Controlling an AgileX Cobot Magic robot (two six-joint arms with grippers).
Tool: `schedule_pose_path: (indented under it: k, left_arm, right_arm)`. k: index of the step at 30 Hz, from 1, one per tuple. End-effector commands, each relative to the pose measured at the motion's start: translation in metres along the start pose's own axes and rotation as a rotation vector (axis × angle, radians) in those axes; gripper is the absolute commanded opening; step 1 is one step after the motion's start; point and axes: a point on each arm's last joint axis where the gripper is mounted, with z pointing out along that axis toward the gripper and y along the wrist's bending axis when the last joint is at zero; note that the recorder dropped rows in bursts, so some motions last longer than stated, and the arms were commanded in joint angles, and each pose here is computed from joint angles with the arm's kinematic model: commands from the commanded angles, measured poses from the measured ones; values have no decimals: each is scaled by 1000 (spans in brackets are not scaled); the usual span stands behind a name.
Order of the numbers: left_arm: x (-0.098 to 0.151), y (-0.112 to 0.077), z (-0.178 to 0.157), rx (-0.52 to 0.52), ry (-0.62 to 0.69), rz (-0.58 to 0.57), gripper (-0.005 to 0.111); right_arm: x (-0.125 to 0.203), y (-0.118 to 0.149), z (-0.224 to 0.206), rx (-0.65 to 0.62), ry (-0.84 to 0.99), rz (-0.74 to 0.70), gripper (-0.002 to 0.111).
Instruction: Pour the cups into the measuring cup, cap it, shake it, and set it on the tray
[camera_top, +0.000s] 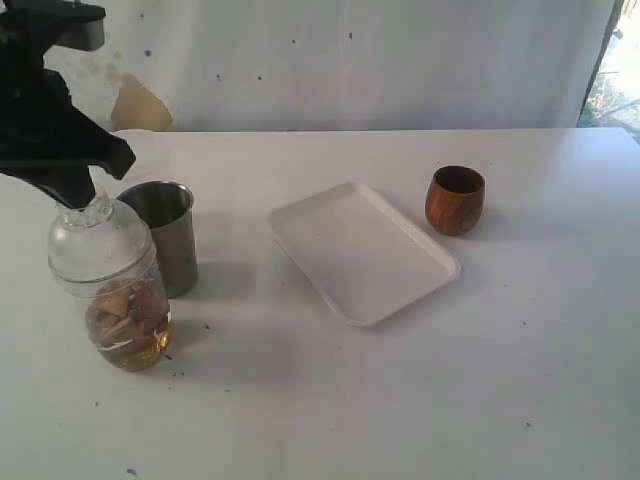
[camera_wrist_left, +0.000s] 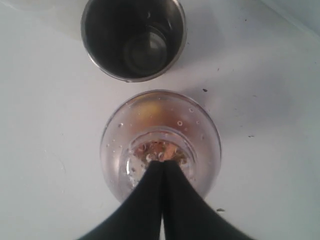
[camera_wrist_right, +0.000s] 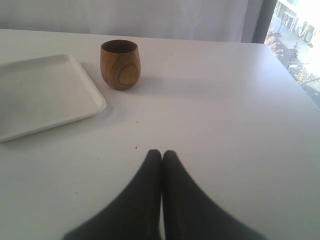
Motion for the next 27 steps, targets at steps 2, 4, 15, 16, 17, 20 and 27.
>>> schedule_pose_path:
  k: [2, 4, 15, 16, 17, 20, 27]
  left_arm:
    - [12, -2, 18, 3, 63, 1, 0]
    - [12, -2, 20, 3, 51, 5, 0]
    - [2, -2, -8, -2, -84, 23, 5]
    - [1, -2, -14, -3, -106, 23, 7]
    - [-1, -1, -21, -4, -131, 23, 9]
    - [-3, -1, -40, -7, -200, 29, 16]
    - [7, -4, -76, 13, -352, 10, 51]
  right_arm:
    - [2, -1, 0, 10, 2, 2, 0]
    - [2, -1, 0, 10, 2, 2, 0]
    - [2, -1, 0, 10, 2, 2, 0]
    - [2, -1, 0, 10, 2, 2, 0]
    - [2, -1, 0, 10, 2, 2, 0]
    - [2, -1, 0, 10, 2, 2, 0]
    - [2, -1, 0, 10, 2, 2, 0]
